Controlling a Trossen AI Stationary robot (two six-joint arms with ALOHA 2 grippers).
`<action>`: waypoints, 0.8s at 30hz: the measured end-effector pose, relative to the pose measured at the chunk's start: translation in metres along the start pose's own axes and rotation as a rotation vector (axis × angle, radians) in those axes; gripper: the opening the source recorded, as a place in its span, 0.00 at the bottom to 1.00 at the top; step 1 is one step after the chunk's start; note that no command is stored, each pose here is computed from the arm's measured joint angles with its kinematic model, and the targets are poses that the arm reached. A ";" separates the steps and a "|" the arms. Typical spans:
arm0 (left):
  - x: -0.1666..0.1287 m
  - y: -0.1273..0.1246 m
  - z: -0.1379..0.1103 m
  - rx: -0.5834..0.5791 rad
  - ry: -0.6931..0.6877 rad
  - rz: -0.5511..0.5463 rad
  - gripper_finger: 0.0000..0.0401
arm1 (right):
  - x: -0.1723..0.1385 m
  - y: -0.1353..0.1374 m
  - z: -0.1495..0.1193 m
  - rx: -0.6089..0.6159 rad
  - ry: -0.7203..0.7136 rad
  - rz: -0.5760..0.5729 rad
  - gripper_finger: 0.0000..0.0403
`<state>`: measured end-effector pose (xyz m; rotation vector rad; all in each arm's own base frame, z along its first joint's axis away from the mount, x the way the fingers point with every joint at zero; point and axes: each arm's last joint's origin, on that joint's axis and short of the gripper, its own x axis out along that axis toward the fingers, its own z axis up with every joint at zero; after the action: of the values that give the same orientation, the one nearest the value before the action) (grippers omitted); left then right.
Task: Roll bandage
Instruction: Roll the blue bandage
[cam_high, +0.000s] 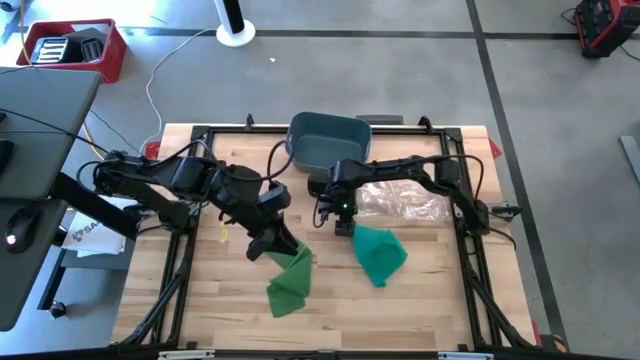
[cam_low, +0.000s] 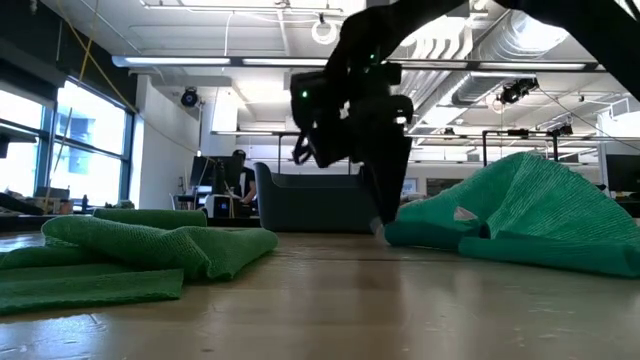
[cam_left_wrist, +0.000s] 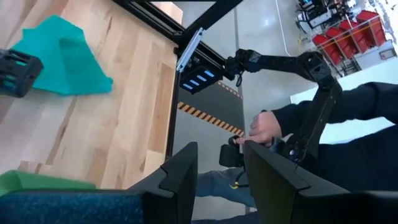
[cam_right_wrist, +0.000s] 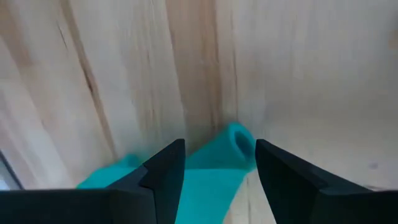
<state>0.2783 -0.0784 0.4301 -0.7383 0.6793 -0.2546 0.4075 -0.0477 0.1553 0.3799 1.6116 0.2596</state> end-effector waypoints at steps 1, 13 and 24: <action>0.000 0.000 0.000 0.000 -0.004 0.004 0.31 | 0.004 -0.001 0.000 0.002 0.017 0.003 0.47; 0.000 0.001 0.001 0.019 -0.030 0.030 0.31 | 0.010 -0.001 -0.002 -0.029 0.067 0.010 0.12; -0.013 0.001 -0.001 0.054 -0.064 0.076 0.31 | -0.031 0.006 -0.015 0.010 -0.024 0.081 0.01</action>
<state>0.2681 -0.0726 0.4349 -0.6649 0.6362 -0.1779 0.3950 -0.0535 0.1873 0.4555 1.5763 0.3077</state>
